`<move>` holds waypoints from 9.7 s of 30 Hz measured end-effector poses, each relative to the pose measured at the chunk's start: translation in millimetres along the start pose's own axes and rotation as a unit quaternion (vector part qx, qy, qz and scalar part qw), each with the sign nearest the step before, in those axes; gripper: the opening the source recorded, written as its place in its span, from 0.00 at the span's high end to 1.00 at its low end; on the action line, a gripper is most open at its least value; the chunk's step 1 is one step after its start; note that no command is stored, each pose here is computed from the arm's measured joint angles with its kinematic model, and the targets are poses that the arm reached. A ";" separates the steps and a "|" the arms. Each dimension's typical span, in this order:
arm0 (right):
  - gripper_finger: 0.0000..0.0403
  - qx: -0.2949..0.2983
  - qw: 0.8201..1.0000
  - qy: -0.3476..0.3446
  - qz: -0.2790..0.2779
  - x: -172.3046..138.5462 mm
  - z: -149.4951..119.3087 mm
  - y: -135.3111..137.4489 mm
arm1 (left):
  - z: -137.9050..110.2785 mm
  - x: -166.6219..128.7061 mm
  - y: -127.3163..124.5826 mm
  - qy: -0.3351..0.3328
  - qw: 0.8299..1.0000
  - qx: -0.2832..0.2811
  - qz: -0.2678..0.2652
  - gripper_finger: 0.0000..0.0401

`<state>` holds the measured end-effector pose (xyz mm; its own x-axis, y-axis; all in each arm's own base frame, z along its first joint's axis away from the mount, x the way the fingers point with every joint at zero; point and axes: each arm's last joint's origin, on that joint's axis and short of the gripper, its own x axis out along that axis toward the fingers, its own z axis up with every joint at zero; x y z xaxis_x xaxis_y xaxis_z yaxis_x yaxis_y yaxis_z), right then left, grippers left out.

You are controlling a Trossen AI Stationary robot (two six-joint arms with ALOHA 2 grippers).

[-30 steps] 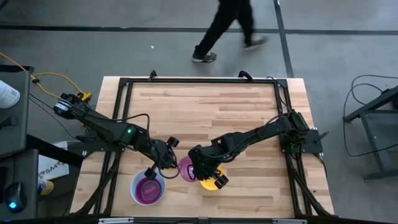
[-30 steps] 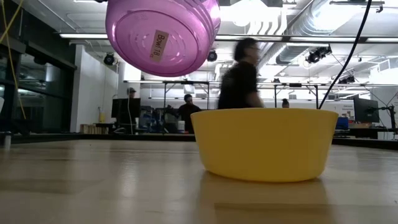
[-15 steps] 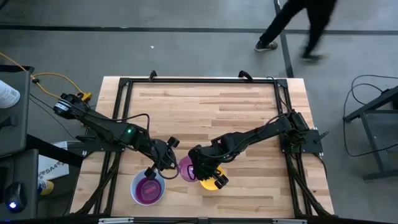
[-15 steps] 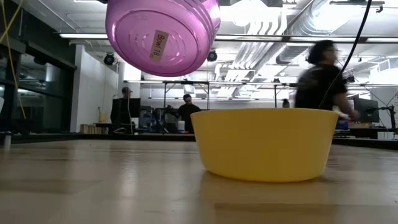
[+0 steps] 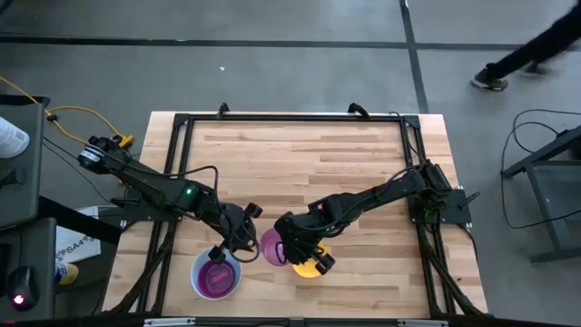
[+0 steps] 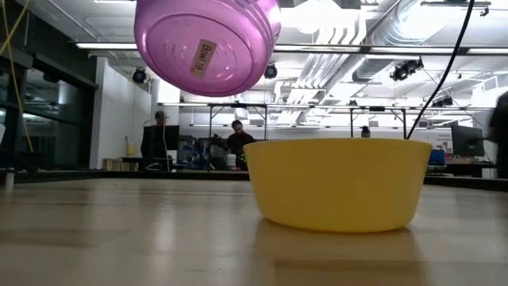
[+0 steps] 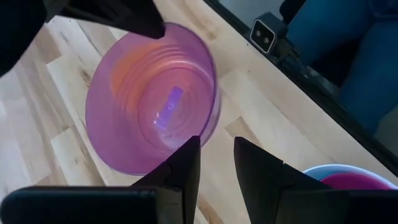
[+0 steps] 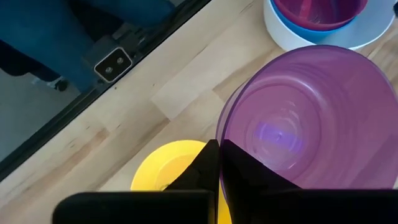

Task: Nest bowls inside each other
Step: Stack the purple bowl on the pink bowl

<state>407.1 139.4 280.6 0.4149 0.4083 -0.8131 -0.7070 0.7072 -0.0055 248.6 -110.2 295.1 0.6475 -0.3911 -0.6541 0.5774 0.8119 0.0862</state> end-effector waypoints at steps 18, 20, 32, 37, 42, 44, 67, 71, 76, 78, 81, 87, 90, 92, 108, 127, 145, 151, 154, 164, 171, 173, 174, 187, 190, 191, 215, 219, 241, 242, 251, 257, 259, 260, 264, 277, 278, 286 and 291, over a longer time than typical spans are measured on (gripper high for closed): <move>0.99 -0.043 0.999 0.006 0.008 1.9 1.5 7.5 | -5.3 27.8 1.0 0.027 0.998 0.042 -0.026 0.75; 0.99 -0.045 0.999 0.006 0.010 2.5 2.3 9.8 | -5.0 27.8 1.8 0.028 0.998 0.050 -0.014 0.75; 0.99 -0.033 0.999 0.013 0.018 3.6 2.5 14.9 | -2.8 25.2 3.9 0.025 0.996 0.077 0.023 0.75; 0.99 -0.032 0.999 0.014 0.018 3.6 2.3 14.8 | -2.9 25.1 3.9 0.025 0.996 0.078 0.023 0.75; 0.99 -0.032 0.999 0.014 0.018 3.6 2.3 14.8 | 0.1 25.3 4.4 0.010 0.995 0.093 0.025 0.75; 0.99 -0.032 0.999 0.013 0.018 3.6 2.4 14.8 | 0.8 25.3 4.1 0.005 0.994 0.105 0.019 0.75; 0.99 -0.038 0.999 0.006 0.014 3.6 3.9 14.1 | -3.8 45.0 4.6 0.024 0.986 0.163 0.000 0.75; 0.99 -0.037 0.999 0.006 0.014 3.6 3.9 14.1 | -3.9 45.2 4.6 0.024 0.985 0.169 0.000 0.75; 0.99 -0.038 0.999 0.005 0.014 3.6 4.0 14.1 | -4.1 45.2 4.6 0.025 0.985 0.169 0.000 0.82; 0.99 -0.037 0.999 0.005 0.014 3.6 4.0 13.9 | -4.8 45.2 4.3 0.028 0.985 0.170 -0.003 0.87; 0.99 -0.037 0.999 0.005 0.013 3.5 3.9 13.6 | -5.3 45.2 3.5 0.029 0.985 0.171 -0.010 0.95; 0.99 -0.037 0.999 0.005 0.012 3.4 4.0 13.5 | -5.2 45.3 2.8 0.025 0.984 0.173 -0.021 0.98; 0.99 -0.036 0.999 0.005 0.012 3.4 4.1 13.5 | -5.2 45.3 2.8 0.025 0.984 0.173 -0.021 0.99; 0.99 -0.032 0.999 0.003 0.012 3.4 4.3 13.4 | -5.3 45.3 2.8 0.026 0.984 0.174 -0.021 0.99; 0.78 -0.011 1.000 -0.010 0.004 3.3 7.2 12.4 | -4.9 45.3 3.6 0.023 0.984 0.176 -0.017 1.00; 0.68 -0.005 1.000 -0.010 -0.017 3.2 8.1 10.3 | -8.0 44.7 2.2 0.036 0.987 0.151 -0.034 1.00; 0.68 -0.004 0.999 -0.003 -0.035 3.3 7.6 9.3 | -8.6 44.4 1.2 0.035 0.989 0.137 -0.048 1.00; 0.68 0.001 0.999 -0.004 -0.033 3.3 7.6 9.2 | -8.5 44.1 1.1 0.035 0.989 0.137 -0.048 1.00; 0.68 0.002 0.999 -0.006 -0.035 3.3 8.0 9.2 | -8.9 43.8 1.0 0.037 0.989 0.136 -0.048 1.00; 0.68 0.005 0.998 0.001 -0.056 3.2 7.7 7.9 | -8.8 41.7 0.9 0.038 0.990 0.127 -0.047 1.00; 0.68 -0.004 0.998 0.006 -0.058 3.2 7.0 7.9 | -8.6 41.7 0.9 0.037 0.991 0.123 -0.046 1.00; 0.68 -0.006 0.998 0.007 -0.059 3.2 7.0 7.9 | -8.3 41.8 1.0 0.036 0.991 0.121 -0.046 1.00; 0.68 -0.006 0.998 0.007 -0.061 3.2 6.9 7.8 | -8.2 41.8 1.0 0.036 0.991 0.119 -0.045 1.00; 0.68 -0.008 0.995 0.011 -0.096 2.8 7.9 5.4 | -6.9 38.6 2.0 0.034 0.993 0.111 -0.025 1.00; 0.68 -0.015 0.995 0.010 -0.097 3.0 8.5 5.9 | -6.1 37.2 1.8 0.030 0.993 0.112 -0.026 1.00; 0.68 -0.016 0.995 0.009 -0.097 3.0 8.7 5.9 | -6.2 37.2 1.7 0.030 0.993 0.111 -0.027 1.00; 0.68 -0.007 0.996 -0.001 -0.088 -0.4 10.2 7.0 | -4.7 37.3 1.8 0.022 0.993 0.112 -0.028 1.00; 0.67 -0.010 0.996 0.004 -0.083 -2.8 9.1 8.2 | -4.0 37.3 2.0 0.019 0.993 0.114 -0.026 1.00; 0.67 0.002 0.996 -0.037 -0.083 -9.6 16.2 7.6 | -2.1 30.3 1.7 0.011 0.993 0.115 -0.023 1.00; 0.67 0.006 0.996 -0.037 -0.081 -9.6 16.1 7.6 | -2.3 30.3 1.7 0.012 0.993 0.115 -0.023 1.00; 0.67 0.066 0.994 -0.047 -0.073 -9.9 15.7 4.9 | -4.8 30.1 1.8 0.028 0.993 0.110 -0.016 1.00; 0.67 0.101 0.990 -0.056 -0.077 -10.6 16.1 2.3 | -5.5 30.1 2.2 0.034 0.995 0.099 -0.009 1.00; 0.67 0.120 0.988 -0.061 -0.077 -10.8 16.7 1.9 | -5.9 30.0 2.2 0.036 0.995 0.092 -0.007 1.00; 0.67 0.128 0.987 -0.062 -0.077 -10.7 16.7 1.6 | -6.0 30.0 2.2 0.037 0.995 0.089 -0.006 1.00; 0.67 0.149 0.984 -0.067 -0.077 -10.7 17.5 1.6 | -6.0 30.0 2.2 0.037 0.996 0.086 -0.006 1.00; 0.67 0.208 0.972 -0.077 -0.074 -10.9 18.4 1.2 | -6.7 29.9 2.1 0.041 0.997 0.060 -0.006 1.00; 0.67 0.210 0.972 -0.077 -0.073 -10.9 18.4 1.2 | -7.0 29.8 2.0 0.042 0.997 0.059 -0.006 1.00; 0.67 0.213 0.972 -0.076 -0.067 -10.8 18.2 1.8 | -8.9 29.8 0.6 0.052 0.998 0.036 -0.008 1.00; 0.67 0.213 0.972 -0.077 -0.059 -10.8 18.2 2.1 | -10.7 30.1 -8.5 0.068 0.997 0.044 -0.019 1.00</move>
<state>411.7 147.0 300.0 0.5822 0.3679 -0.7251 -0.3607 0.9161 0.1752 257.8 -124.3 266.7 0.5535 -0.3536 -0.7540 0.6455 0.7542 0.1202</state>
